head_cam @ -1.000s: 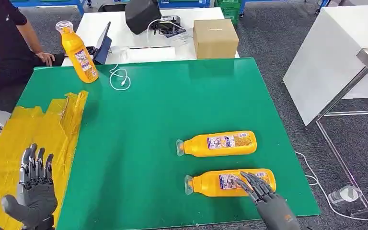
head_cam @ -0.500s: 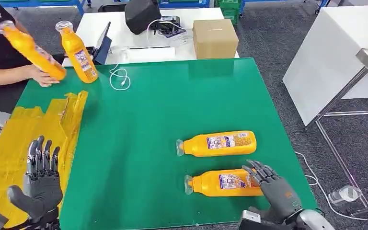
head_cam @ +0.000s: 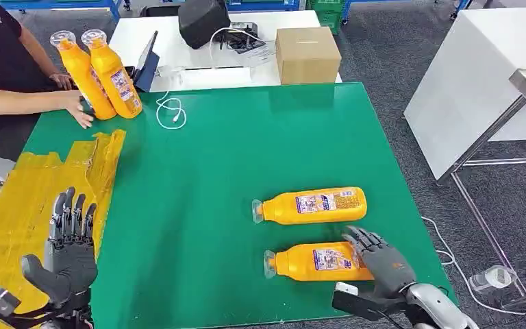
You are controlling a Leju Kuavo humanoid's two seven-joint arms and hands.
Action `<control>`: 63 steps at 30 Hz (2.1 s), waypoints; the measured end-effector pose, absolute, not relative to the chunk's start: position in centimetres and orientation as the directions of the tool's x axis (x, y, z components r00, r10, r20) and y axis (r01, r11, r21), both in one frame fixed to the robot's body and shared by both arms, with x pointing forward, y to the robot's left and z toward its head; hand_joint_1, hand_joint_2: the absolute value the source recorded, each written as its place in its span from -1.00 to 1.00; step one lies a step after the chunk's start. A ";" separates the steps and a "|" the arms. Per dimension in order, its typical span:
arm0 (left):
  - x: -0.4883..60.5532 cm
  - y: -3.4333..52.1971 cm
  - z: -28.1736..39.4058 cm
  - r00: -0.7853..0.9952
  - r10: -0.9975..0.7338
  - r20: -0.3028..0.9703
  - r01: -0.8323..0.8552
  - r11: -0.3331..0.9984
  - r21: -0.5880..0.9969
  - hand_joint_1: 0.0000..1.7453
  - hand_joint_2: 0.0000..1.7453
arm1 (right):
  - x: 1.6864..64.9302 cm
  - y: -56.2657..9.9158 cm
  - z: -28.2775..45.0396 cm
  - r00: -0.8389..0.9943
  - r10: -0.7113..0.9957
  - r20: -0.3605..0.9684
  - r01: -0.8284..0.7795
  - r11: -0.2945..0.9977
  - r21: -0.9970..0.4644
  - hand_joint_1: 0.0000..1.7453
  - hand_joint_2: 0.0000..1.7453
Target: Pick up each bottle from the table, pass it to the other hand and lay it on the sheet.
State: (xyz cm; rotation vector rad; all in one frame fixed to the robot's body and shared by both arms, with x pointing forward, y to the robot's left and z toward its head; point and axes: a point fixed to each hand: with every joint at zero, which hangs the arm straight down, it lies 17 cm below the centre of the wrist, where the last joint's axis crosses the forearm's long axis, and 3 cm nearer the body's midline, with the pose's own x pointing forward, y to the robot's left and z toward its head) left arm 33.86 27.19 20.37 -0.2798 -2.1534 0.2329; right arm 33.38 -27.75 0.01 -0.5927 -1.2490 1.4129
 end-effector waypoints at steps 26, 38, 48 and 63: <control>35.9 25.8 20.1 -0.523 0.326 0.788 0.160 0.945 -0.285 -1.00 -1.00 | 33.1 -29.0 -2.9 -0.260 0.920 0.295 -0.498 0.134 -0.857 1.00 1.00; 35.5 22.1 19.6 -0.416 0.446 0.793 0.271 0.893 -0.360 -1.00 -1.00 | 35.5 -19.3 9.4 -0.428 0.603 0.673 -0.301 0.608 -0.735 1.00 1.00; 33.2 19.6 20.2 -0.386 0.488 0.783 0.357 0.861 -0.361 -1.00 1.00 | 39.5 -17.0 17.4 -0.537 0.553 0.637 -0.184 0.660 -0.728 1.00 1.00; 33.8 14.6 24.1 -0.386 0.550 0.740 0.464 0.809 -0.360 -1.00 1.00 | 42.2 -9.7 19.0 -0.553 0.443 0.705 -0.252 0.717 -0.649 1.00 1.00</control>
